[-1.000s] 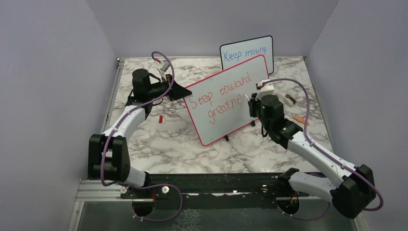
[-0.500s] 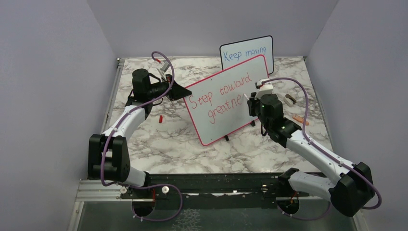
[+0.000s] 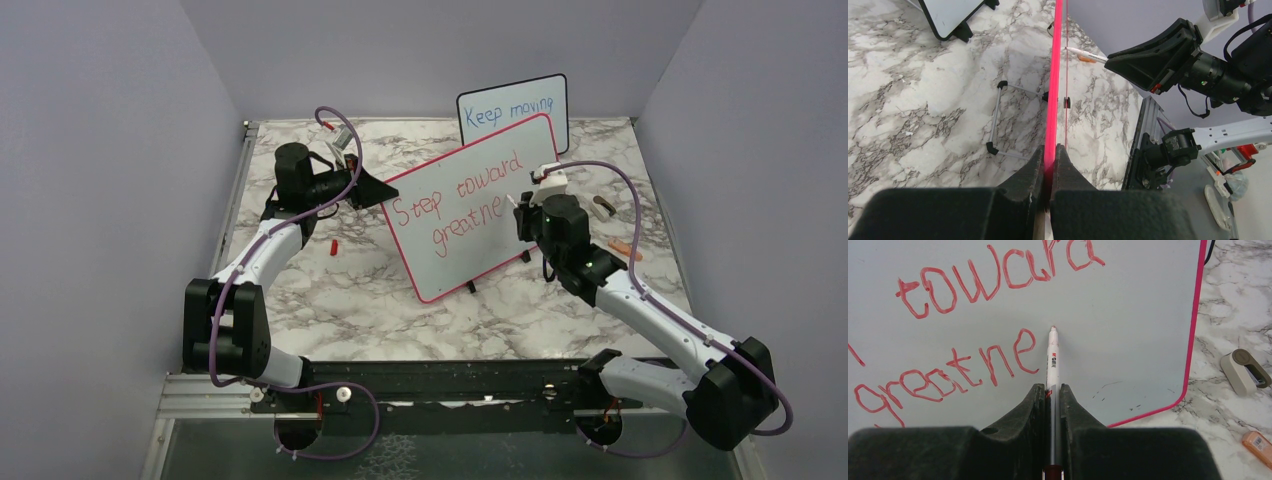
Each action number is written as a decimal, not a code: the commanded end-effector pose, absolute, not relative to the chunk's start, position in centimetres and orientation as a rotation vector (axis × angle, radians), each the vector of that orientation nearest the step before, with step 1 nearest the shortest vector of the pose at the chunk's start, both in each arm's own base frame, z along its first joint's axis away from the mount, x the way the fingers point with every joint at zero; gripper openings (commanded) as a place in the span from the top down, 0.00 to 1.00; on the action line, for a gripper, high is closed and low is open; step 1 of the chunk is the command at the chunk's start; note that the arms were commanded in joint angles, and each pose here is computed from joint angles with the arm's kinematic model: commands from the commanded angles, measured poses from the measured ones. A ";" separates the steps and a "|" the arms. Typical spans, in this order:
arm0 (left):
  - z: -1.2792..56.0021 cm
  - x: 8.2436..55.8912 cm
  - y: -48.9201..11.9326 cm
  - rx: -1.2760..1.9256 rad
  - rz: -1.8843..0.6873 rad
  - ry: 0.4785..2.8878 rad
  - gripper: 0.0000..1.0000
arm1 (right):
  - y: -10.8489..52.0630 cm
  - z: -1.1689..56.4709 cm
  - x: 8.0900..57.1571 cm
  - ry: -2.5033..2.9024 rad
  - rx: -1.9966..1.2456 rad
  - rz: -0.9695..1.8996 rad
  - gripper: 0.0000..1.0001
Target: Write a sentence on the whiteboard
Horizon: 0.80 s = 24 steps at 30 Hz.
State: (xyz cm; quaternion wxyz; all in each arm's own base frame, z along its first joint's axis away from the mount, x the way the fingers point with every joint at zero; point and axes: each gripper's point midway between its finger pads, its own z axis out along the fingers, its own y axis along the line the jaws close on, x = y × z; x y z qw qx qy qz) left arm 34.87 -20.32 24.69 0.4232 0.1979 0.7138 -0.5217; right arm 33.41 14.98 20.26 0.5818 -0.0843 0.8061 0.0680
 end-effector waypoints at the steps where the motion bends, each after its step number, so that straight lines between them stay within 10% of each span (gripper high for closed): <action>1: 22.4 34.7 -20.4 0.482 -1.310 1.862 1.00 | 15.9 21.6 33.6 1.854 -0.216 0.221 1.00; 24: 22.4 34.8 -20.4 0.479 -1.307 1.863 1.00 | 14.8 18.9 31.6 1.965 -0.233 0.192 1.00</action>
